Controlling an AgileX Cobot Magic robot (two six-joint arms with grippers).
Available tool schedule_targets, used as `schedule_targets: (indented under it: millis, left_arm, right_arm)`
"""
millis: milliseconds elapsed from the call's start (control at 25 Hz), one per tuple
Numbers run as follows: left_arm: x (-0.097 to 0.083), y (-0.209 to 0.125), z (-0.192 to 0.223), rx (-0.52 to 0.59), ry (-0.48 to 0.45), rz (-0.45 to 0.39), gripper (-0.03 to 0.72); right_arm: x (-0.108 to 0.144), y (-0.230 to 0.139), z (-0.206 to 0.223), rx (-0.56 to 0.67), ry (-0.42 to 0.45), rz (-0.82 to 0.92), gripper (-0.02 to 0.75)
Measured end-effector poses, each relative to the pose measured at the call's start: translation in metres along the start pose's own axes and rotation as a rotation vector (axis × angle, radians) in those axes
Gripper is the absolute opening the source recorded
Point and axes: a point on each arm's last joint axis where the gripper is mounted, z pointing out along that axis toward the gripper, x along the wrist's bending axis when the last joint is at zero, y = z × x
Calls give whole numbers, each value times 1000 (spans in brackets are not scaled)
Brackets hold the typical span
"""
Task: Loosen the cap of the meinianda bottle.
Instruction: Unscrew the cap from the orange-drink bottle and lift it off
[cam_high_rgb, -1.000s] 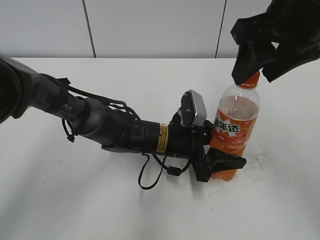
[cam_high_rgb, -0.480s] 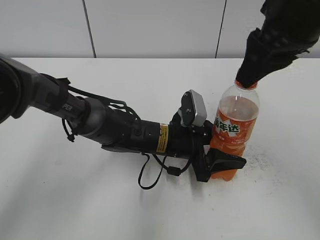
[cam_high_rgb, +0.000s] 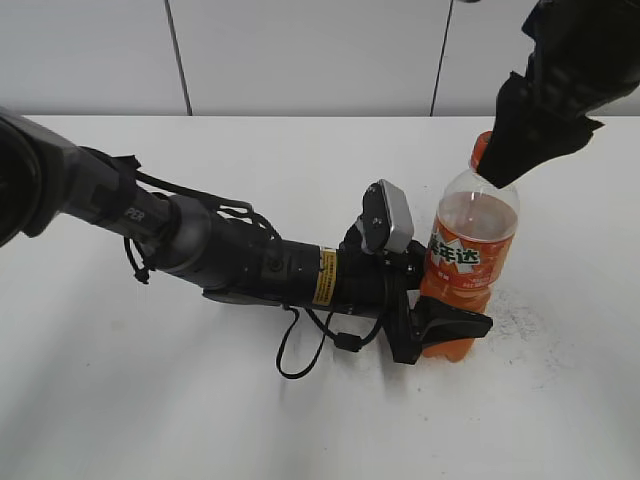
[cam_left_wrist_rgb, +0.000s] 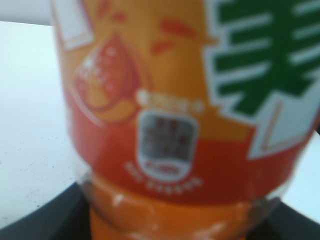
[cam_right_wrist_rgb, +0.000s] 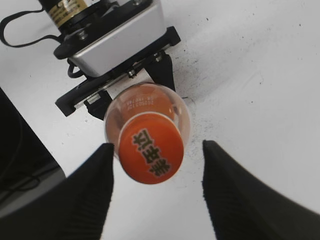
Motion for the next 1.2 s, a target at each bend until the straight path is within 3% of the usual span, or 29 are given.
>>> schedule_targets:
  millis: [80, 120, 240, 400, 480, 560, 600, 840, 1040, 1200]
  left_arm:
    - [0, 0, 0, 0, 0, 0, 491]
    - [0, 0, 0, 0, 0, 0, 491]
    - [0, 0, 0, 0, 1, 0, 491]
    - [0, 0, 0, 0, 0, 0, 487]
    - [0, 0, 0, -1, 1, -2, 487]
    - [0, 0, 0, -2, 4, -6, 487]
    - [0, 0, 0, -2, 4, -6, 487]
    - [0, 0, 0, -1, 1, -2, 487]
    - [0, 0, 0, 1, -2, 5, 487]
    - [0, 0, 0, 2, -4, 7, 487]
  right_arm:
    - [0, 0, 0, 1, -1, 113, 469]
    - [0, 0, 0, -1, -2, 238, 540]
    - [-1, 1, 0, -11, -7, 522, 563]
    - [-1, 1, 0, -16, -7, 696, 498]
    - [-1, 1, 0, -18, -6, 703, 382]
    - [-1, 2, 0, -21, 1, 688, 270]
    - [-1, 2, 0, -21, 1, 664, 262]
    - [0, 2, 0, -19, 4, 399, 262]
    - [1, 2, 0, -20, 5, -90, 262]
    - [1, 2, 0, -22, 10, -135, 265]
